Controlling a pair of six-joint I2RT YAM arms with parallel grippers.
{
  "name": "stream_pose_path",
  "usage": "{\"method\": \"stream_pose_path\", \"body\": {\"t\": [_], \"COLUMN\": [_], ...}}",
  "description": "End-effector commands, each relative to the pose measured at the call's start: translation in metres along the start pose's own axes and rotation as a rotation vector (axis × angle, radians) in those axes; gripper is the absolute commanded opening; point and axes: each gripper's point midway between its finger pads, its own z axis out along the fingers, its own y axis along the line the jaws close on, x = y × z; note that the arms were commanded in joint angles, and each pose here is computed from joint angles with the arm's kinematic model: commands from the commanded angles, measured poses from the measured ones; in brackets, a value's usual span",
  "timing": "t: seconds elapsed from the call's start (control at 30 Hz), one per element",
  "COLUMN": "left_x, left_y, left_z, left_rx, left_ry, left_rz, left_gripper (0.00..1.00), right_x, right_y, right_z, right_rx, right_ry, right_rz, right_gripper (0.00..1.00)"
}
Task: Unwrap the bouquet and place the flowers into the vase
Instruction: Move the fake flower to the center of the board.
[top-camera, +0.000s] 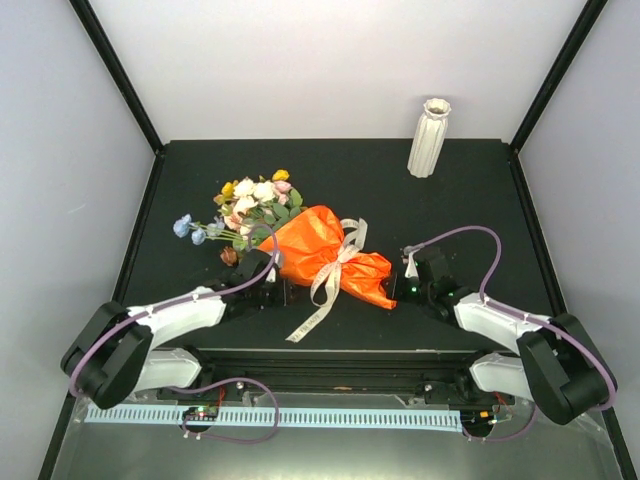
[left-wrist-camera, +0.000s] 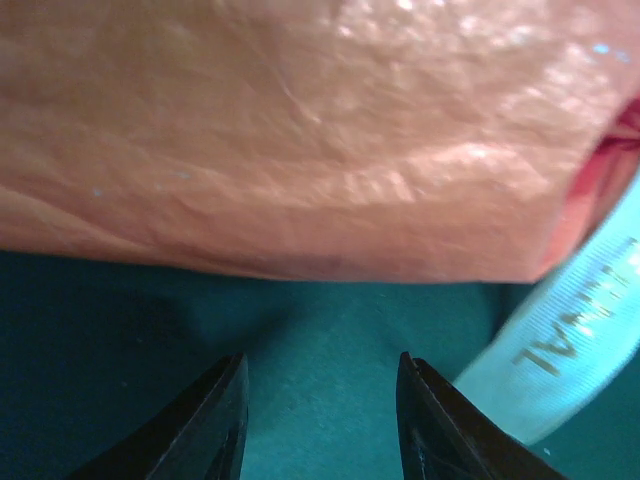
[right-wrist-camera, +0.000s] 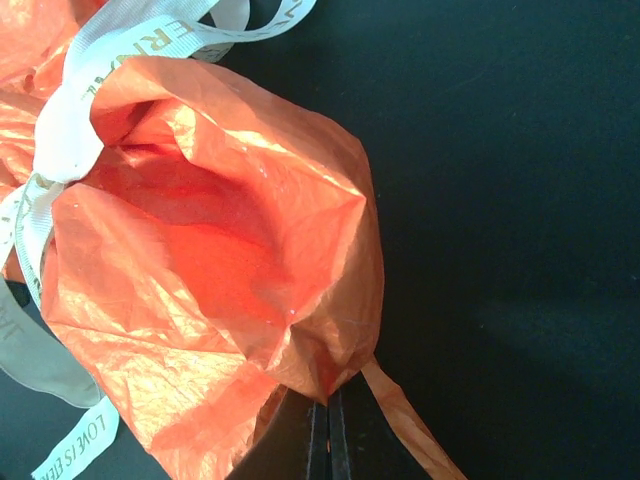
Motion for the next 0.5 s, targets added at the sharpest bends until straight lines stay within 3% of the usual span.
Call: {"method": "stream_pose_path", "body": {"t": [0.0, 0.23, 0.47], "left_x": [-0.031, -0.049, -0.091], "left_y": [-0.003, 0.002, 0.026], "left_z": [0.005, 0.021, 0.015], "left_rx": [-0.048, -0.101, -0.213], "left_ry": [-0.098, -0.114, -0.177], "left_rz": [0.056, 0.044, -0.006], "left_gripper": [0.42, 0.40, 0.39], "right_x": [0.009, 0.035, 0.052], "right_y": [0.004, 0.024, 0.054], "right_z": [-0.003, -0.006, -0.004], "right_rx": [-0.037, -0.131, -0.184], "right_ry": [0.042, 0.160, 0.191], "right_rz": [0.003, -0.035, -0.088], "right_gripper": [0.01, 0.05, 0.12]}}
